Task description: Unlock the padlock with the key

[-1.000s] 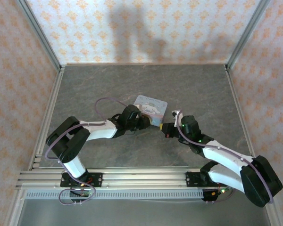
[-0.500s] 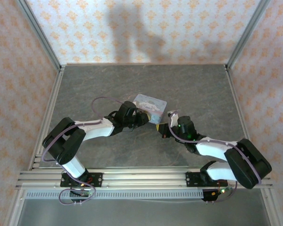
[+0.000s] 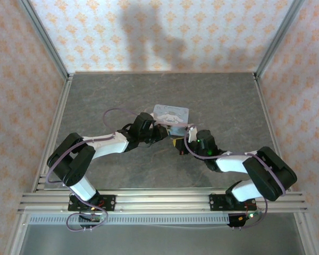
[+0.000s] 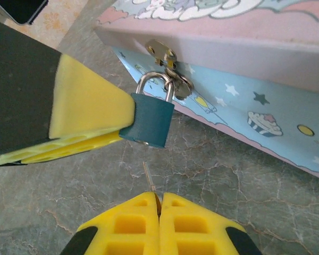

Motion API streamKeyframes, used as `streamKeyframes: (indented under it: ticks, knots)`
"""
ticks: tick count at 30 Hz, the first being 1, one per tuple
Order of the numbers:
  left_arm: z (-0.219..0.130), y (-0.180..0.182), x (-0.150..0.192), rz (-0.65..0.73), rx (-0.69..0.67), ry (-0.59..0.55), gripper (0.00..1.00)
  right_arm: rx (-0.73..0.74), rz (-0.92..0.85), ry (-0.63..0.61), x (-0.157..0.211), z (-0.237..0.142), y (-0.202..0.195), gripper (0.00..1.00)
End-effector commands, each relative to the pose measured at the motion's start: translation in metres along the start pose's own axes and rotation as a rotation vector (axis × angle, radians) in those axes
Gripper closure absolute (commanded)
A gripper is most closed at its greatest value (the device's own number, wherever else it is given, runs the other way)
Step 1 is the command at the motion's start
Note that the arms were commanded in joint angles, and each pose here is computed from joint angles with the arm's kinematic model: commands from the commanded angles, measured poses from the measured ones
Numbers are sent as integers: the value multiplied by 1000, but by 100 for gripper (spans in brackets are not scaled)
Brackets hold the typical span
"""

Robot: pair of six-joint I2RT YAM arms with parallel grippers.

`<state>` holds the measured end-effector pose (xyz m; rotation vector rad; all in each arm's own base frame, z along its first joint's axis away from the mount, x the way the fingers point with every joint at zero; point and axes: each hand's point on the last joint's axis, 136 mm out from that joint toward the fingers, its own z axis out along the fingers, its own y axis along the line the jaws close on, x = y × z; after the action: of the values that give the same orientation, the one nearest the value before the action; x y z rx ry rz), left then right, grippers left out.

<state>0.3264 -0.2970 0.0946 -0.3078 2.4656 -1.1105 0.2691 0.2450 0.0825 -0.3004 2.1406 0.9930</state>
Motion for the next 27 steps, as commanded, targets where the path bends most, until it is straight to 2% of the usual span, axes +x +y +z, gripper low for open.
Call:
streamKeyframes:
  ticks: [1,7,19,27]
  knots:
    - [-10,-11,-17,18,19,-56,90,-5,-28,-46,-16,2,6,100]
    - [-9,-8,-17,13,11,-65,95,16,0,-45,-15,-1,3,100]
    - [-4,0,-16,-3,-3,-66,95,37,51,-44,-18,-5,-1,100]
    - [-4,0,-17,-42,12,-82,98,9,291,-57,-19,-3,1,100]
